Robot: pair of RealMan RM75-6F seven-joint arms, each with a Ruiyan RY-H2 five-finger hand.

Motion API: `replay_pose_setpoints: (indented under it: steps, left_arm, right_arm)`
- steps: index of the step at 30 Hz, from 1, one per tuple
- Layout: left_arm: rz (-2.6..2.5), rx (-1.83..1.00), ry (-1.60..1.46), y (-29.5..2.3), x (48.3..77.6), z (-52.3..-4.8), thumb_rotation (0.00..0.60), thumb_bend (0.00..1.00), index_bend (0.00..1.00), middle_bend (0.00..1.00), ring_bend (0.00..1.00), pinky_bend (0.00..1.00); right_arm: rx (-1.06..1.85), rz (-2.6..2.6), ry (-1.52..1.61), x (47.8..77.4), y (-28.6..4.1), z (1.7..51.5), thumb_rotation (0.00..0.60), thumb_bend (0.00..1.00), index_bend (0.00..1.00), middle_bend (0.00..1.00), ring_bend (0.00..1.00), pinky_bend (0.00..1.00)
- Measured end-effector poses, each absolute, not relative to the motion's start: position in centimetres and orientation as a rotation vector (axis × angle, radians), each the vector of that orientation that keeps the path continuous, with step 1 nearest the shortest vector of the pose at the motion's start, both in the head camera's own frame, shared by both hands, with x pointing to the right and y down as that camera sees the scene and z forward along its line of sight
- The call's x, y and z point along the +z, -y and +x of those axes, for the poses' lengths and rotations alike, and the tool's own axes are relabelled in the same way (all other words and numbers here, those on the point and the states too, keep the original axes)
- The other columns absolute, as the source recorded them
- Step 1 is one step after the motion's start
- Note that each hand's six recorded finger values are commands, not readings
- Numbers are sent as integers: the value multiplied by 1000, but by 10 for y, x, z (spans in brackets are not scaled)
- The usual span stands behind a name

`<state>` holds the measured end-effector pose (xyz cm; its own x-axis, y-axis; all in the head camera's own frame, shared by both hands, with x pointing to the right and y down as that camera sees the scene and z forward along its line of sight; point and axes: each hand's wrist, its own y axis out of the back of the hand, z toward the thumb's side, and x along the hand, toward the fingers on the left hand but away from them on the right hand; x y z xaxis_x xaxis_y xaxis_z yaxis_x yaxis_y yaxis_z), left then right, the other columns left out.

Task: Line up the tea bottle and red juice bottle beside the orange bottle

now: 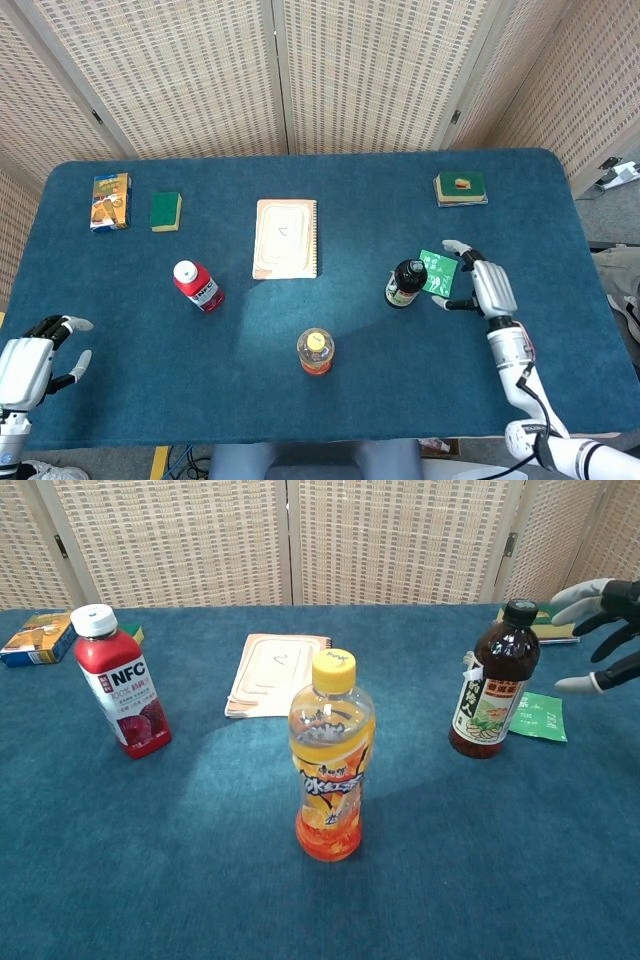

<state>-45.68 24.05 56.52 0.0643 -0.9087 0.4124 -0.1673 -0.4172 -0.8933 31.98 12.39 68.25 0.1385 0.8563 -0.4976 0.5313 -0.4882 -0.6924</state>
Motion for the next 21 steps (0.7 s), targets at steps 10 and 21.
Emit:
replay_pose_setpoints:
  steps: [10, 21]
  left_arm:
    - [-1681, -1411, -1084, -241, 566, -457, 600, 345, 379, 407, 294, 453]
    - [-1679, -1408, -1101, -239, 563, -459, 600, 345, 380, 417, 300, 471]
  right_arm:
    - [1258, -2184, 1304, 704, -125, 295, 600, 0, 199, 243, 218, 375]
    - [1241, -2231, 1281, 718, -129, 277, 600, 18, 270, 367, 291, 389]
